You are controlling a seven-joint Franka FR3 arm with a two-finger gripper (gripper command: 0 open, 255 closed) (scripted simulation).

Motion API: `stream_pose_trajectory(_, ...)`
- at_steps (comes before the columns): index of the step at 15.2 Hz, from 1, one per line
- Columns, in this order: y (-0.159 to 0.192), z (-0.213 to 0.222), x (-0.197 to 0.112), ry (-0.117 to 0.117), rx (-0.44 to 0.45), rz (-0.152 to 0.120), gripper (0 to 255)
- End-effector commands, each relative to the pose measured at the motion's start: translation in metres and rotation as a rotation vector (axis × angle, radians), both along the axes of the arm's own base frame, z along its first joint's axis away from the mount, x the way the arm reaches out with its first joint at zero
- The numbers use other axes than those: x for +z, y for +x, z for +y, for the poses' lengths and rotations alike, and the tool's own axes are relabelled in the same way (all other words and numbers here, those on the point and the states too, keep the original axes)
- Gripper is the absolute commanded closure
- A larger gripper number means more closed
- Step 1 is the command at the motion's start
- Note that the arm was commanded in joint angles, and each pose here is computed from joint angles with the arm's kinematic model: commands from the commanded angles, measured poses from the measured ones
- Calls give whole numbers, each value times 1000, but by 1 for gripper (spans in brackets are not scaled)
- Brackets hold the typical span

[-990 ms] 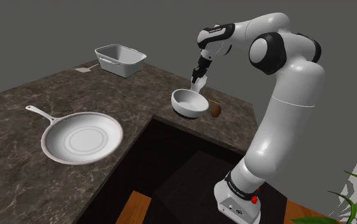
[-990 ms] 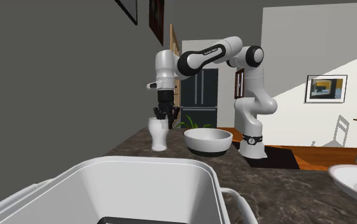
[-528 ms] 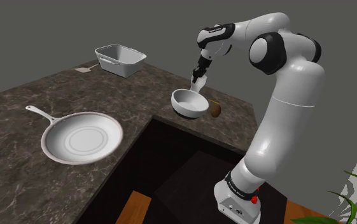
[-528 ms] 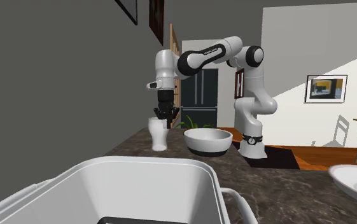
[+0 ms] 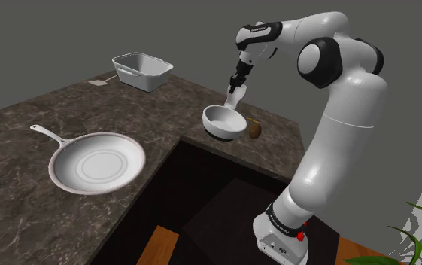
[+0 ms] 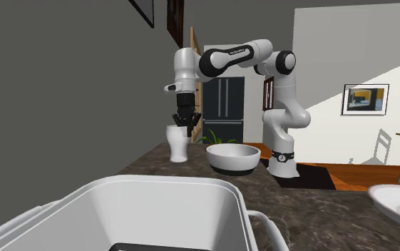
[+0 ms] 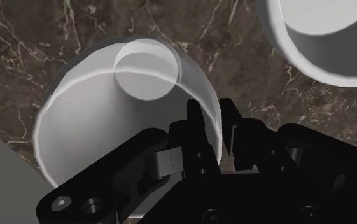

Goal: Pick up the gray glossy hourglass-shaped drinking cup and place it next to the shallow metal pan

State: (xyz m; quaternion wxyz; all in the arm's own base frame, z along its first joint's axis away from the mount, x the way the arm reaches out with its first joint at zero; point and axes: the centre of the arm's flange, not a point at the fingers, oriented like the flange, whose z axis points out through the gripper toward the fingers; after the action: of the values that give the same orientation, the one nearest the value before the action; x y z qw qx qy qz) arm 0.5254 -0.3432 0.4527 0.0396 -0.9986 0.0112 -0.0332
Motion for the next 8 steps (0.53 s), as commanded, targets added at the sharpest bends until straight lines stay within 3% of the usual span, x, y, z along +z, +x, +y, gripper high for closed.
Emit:
stream_pose_trajectory(1,0,-1,11,0,0,0,255)
stream_pose_trajectory(8,0,-1,48,0,0,0,255)
